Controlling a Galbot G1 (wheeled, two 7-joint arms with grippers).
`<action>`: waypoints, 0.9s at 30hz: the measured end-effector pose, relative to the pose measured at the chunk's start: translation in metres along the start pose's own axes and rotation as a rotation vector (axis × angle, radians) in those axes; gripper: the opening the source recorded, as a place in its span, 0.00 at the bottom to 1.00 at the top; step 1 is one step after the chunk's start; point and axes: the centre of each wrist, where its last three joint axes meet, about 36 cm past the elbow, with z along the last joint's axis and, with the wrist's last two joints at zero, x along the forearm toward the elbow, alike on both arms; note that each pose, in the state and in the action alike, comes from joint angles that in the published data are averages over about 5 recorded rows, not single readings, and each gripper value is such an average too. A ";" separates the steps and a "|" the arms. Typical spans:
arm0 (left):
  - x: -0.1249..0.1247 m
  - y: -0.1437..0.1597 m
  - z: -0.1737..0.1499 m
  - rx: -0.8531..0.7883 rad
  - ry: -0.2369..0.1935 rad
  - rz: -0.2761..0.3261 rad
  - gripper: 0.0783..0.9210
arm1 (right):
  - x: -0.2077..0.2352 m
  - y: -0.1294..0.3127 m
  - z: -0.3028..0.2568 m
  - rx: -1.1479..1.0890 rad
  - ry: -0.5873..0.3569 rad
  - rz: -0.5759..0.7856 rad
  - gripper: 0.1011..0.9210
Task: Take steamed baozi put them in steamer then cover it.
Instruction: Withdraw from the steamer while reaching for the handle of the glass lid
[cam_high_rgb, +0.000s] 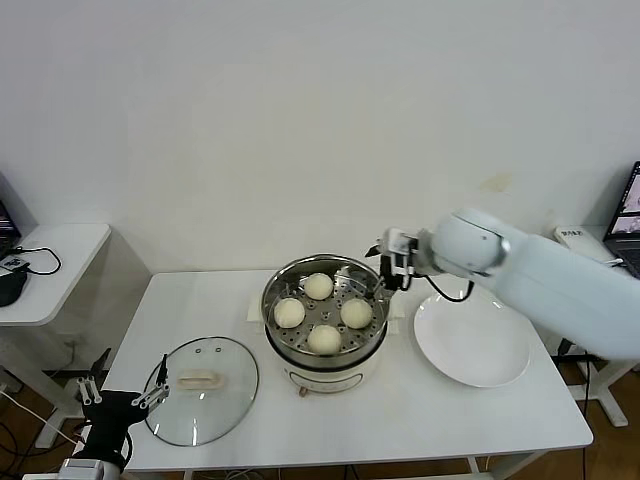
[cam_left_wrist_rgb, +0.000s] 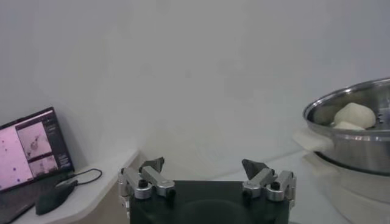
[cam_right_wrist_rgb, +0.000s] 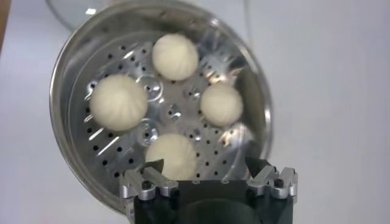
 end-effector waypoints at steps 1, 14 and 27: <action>0.000 -0.001 0.000 0.000 -0.003 0.000 0.88 | 0.003 0.006 0.008 -0.015 -0.027 0.038 0.88; -0.006 -0.010 0.013 -0.021 -0.038 -0.002 0.88 | 0.005 0.094 0.089 -0.252 -0.482 0.540 0.88; -0.024 0.002 0.053 -0.384 -0.082 -0.073 0.88 | 0.014 0.217 0.189 -0.632 -0.543 0.966 0.88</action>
